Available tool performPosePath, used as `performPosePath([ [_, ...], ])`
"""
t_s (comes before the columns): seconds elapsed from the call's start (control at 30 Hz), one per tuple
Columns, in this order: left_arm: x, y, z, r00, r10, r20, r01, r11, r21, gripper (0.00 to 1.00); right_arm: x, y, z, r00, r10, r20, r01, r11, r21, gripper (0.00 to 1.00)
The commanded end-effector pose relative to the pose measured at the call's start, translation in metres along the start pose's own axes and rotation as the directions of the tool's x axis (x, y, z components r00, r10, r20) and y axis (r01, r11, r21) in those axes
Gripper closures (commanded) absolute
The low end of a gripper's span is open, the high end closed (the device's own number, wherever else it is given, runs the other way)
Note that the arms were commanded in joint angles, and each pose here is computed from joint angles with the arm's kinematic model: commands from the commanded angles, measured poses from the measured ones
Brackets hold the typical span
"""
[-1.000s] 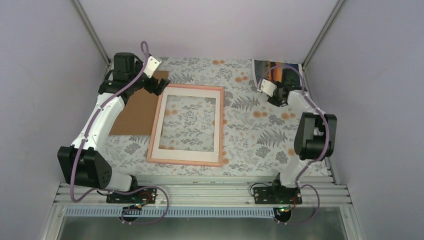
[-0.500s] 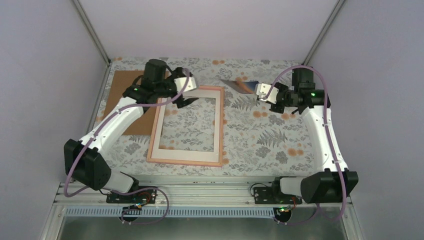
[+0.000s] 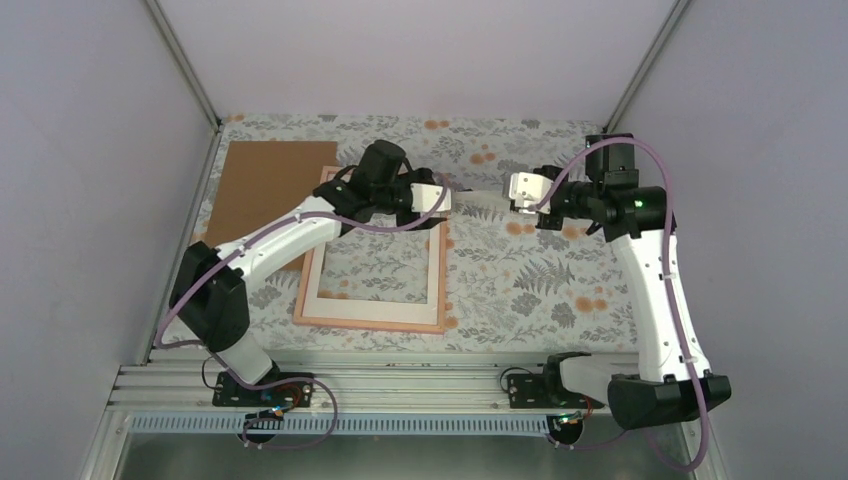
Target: Put the photo into the frame
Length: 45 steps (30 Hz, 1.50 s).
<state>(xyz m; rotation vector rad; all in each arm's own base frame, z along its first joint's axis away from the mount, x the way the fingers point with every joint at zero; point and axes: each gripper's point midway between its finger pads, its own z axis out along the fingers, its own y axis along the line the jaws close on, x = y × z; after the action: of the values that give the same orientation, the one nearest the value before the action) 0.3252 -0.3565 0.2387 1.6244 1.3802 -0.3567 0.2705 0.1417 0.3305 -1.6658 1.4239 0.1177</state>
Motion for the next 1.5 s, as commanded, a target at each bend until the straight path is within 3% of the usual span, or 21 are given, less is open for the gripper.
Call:
performPosePath([
  [0.0,-0.025,0.001,0.014,0.999,0.032,0.027,-0.032,0.999,-0.013,0.38,-0.025,-0.002,-0.010,0.997,-0.026,0.070,0.025,1.000,0.017,0.97],
  [0.03,-0.028,0.002,0.016,1.000,0.017,0.017,-0.017,1.000,-0.024,0.49,-0.026,-0.004,-0.011,0.997,-0.030,0.070,0.028,0.999,0.026,0.96],
  [0.1,-0.037,0.014,0.010,0.998,-0.061,0.018,0.062,0.996,-0.062,0.89,-0.026,-0.006,-0.013,0.998,-0.032,0.061,0.029,0.999,0.046,0.96],
  [0.13,-0.041,0.018,0.004,0.994,-0.106,0.022,0.107,0.991,-0.074,0.96,-0.025,-0.007,-0.014,0.998,-0.030,0.057,0.027,0.998,0.061,0.96],
  [0.17,-0.046,0.020,-0.004,0.990,-0.136,0.030,0.138,0.988,-0.068,0.97,-0.024,-0.010,-0.016,0.999,-0.019,0.050,0.015,0.996,0.083,0.94],
  [0.2,-0.051,0.019,-0.011,0.986,-0.162,0.039,0.164,0.985,-0.057,0.97,-0.025,-0.014,-0.017,0.999,-0.011,0.052,0.005,0.994,0.112,0.84],
  [0.27,-0.063,0.013,-0.029,0.971,-0.227,0.070,0.228,0.974,-0.006,0.98,-0.032,-0.021,-0.024,0.997,0.023,0.079,-0.037,0.983,0.179,0.36],
  [0.3,-0.068,0.012,-0.039,0.961,-0.265,0.086,0.264,0.964,0.017,0.98,-0.037,-0.027,-0.029,0.994,0.032,0.100,-0.053,0.975,0.217,0.18],
  [0.33,-0.072,0.010,-0.046,0.948,-0.305,0.093,0.302,0.952,0.043,0.98,-0.043,-0.034,-0.036,0.990,0.041,0.132,-0.075,0.962,0.261,0.05],
  [0.37,-0.076,0.009,-0.055,0.934,-0.343,0.103,0.337,0.939,0.072,0.98,-0.051,-0.041,-0.044,0.986,0.035,0.162,-0.085,0.945,0.315,0.01],
  [0.53,-0.101,0.007,-0.092,0.814,-0.564,0.139,0.516,0.811,0.276,0.98,-0.091,-0.066,-0.099,0.947,-0.072,0.312,-0.127,0.809,0.573,0.00],
  [0.63,-0.106,0.011,-0.104,0.705,-0.698,0.127,0.609,0.687,0.396,0.97,-0.097,-0.070,-0.116,0.935,-0.072,0.347,-0.171,0.767,0.619,0.00],
  [0.77,-0.075,0.018,-0.105,0.511,-0.857,0.064,0.727,0.471,0.500,0.98,-0.088,-0.073,-0.106,0.927,0.056,0.372,-0.272,0.783,0.559,0.00],
  [0.97,-0.004,0.013,-0.093,0.313,-0.949,-0.027,0.866,0.273,0.420,0.98,-0.059,-0.063,-0.058,0.840,0.416,0.349,-0.519,0.802,0.295,0.00],
  [1.07,0.046,-0.006,-0.079,0.246,-0.965,-0.091,0.922,0.204,0.330,0.98,-0.028,-0.047,-0.019,0.753,0.608,0.252,-0.651,0.744,0.149,0.00],
  [1.2,0.109,-0.017,-0.072,0.217,-0.965,-0.146,0.965,0.189,0.182,0.98,0.014,-0.018,0.018,0.610,0.783,0.126,-0.787,0.616,-0.020,0.00],
  [1.3,0.143,-0.020,-0.071,0.203,-0.963,-0.178,0.977,0.187,0.103,0.98,0.052,0.005,0.043,0.459,0.888,0.033,-0.882,0.460,-0.102,0.00],
  [1.47,0.172,-0.023,-0.063,0.223,-0.949,-0.223,0.975,0.220,0.037,0.98,0.102,0.047,0.085,0.179,0.975,-0.128,-0.965,0.149,-0.215,0.00],
])
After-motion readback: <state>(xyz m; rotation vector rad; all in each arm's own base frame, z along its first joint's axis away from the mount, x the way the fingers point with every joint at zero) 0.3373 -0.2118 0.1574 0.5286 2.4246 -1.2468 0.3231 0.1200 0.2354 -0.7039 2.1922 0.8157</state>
